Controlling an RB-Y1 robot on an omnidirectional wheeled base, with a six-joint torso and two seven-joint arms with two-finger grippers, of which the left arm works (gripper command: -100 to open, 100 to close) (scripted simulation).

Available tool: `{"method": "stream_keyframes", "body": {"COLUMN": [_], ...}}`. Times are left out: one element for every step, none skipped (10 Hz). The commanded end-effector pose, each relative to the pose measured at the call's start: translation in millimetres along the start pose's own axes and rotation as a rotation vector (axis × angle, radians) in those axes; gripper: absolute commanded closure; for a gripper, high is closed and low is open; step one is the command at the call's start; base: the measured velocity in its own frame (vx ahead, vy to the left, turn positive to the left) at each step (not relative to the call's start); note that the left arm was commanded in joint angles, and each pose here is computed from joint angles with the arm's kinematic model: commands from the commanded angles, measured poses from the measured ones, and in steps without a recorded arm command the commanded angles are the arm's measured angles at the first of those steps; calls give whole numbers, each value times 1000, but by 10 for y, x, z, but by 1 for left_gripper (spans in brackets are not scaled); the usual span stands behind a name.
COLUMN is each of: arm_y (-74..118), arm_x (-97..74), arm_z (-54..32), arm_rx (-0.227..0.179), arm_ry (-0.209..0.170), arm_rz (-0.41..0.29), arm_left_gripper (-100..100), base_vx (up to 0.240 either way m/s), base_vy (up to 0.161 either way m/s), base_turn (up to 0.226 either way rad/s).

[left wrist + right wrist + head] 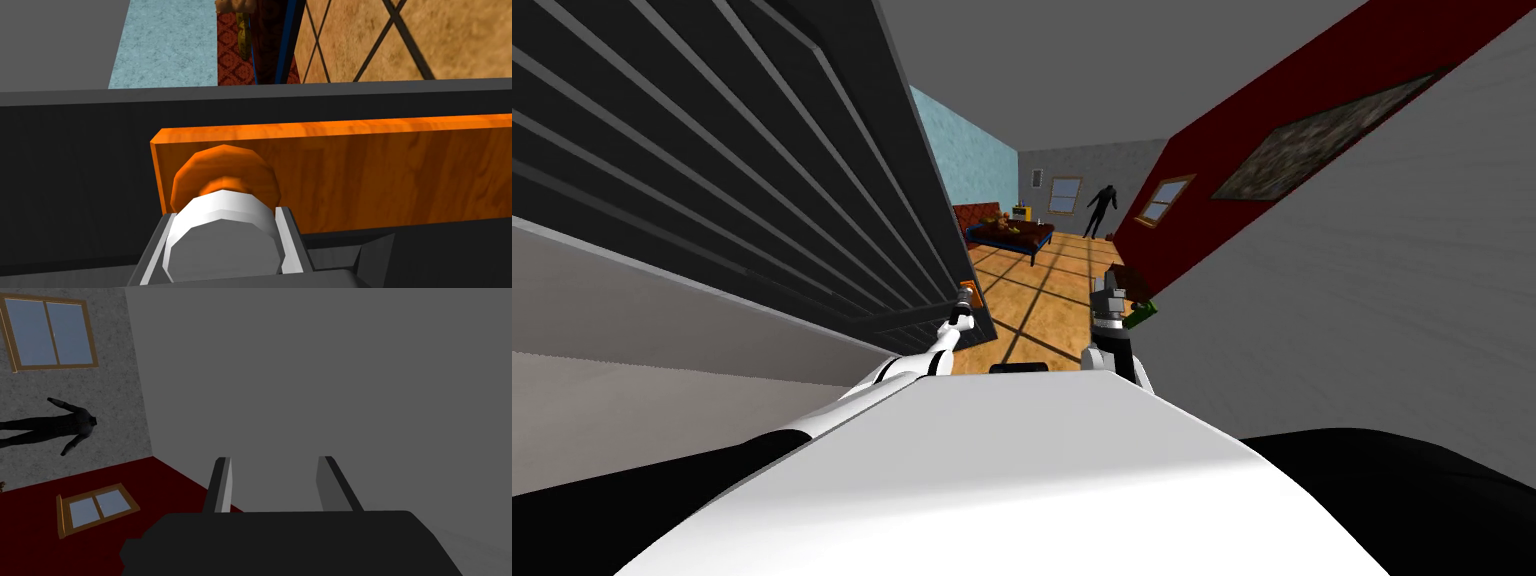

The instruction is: Push the door open

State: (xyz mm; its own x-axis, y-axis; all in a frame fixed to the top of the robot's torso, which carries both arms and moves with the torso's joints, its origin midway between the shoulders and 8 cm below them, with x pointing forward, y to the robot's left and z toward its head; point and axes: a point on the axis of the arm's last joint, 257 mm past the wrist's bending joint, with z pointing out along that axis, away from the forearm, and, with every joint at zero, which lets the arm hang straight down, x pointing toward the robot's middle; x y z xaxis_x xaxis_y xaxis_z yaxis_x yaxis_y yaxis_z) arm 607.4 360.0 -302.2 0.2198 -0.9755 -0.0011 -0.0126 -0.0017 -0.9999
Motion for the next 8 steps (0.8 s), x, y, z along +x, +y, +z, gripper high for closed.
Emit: {"method": "stream_keyframes", "body": {"arm_y": [-44, -45, -46, -46, -47, -48, -73, -48], "arm_x": [-99, -126, -154, -181, -209, -236, -234, -236], "arm_z": [11, 12, 14, 14, 15, 16, 24, 16], "arm_rx": [9, 10, 10, 10, 10, 10, 16, 10], "arm_ry": [-13, -17, -21, -25, -29, -33, -33, -33], "arm_rz": [2, 2, 2, 2, 2, 1, 1, 1], "arm_left_gripper": [100, 100, 100, 100, 100, 100, 100, 100], "base_vx": [182, 191, 213, 215, 178, 178, 125, 43], "base_vy": [-60, -76, -66, -65, -83, -80, -65, -32], "base_turn": [157, 145, 147, 180, 154, 128, 75, 16]}}
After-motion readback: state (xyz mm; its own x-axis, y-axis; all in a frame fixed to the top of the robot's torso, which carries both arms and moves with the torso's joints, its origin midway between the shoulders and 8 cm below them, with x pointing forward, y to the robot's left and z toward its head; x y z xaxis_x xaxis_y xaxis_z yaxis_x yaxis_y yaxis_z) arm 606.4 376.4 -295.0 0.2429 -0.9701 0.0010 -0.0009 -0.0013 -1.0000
